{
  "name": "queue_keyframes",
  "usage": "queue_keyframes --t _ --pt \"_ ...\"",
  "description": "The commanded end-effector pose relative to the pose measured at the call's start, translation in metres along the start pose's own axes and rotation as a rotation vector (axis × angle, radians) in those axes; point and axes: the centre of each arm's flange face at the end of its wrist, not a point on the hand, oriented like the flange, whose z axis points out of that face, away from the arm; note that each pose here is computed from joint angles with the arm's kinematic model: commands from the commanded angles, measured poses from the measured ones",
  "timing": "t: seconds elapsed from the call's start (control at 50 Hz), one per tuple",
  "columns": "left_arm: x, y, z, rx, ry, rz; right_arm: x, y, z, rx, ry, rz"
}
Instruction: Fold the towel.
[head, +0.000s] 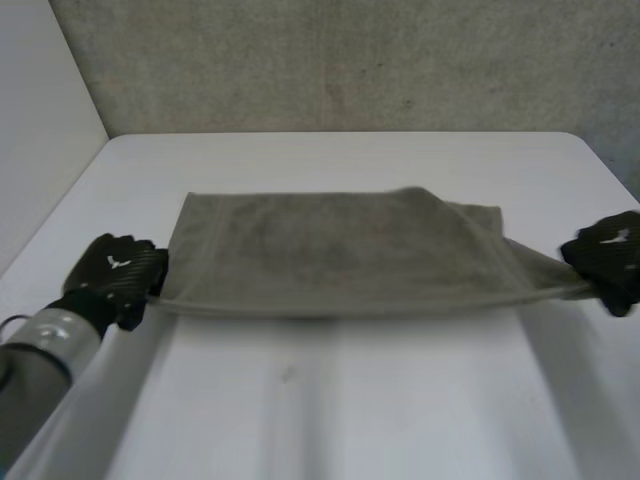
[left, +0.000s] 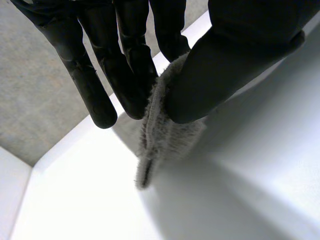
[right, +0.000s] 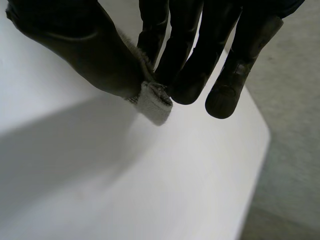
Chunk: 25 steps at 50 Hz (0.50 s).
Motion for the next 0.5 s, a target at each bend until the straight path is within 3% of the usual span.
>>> queue_keyframes --t 0.02,0.14,0.28,0.5 --pt "-0.012 -0.022 -0.042 -0.022 -0.025 -0.003 0.029 -0.018 -0.036 0.079 0.041 -0.038" --pt "-0.015 -0.028 -0.028 0.043 0.012 0.001 0.027 -0.013 -0.01 0.105 -0.043 0.003" --pt "-0.008 -0.003 0.033 -0.007 0.075 0.0 0.014 -0.006 0.045 0.028 -0.07 -0.028" --pt "0.002 0.002 0.099 0.026 0.118 0.02 0.006 -0.003 0.114 0.029 0.03 -0.005"
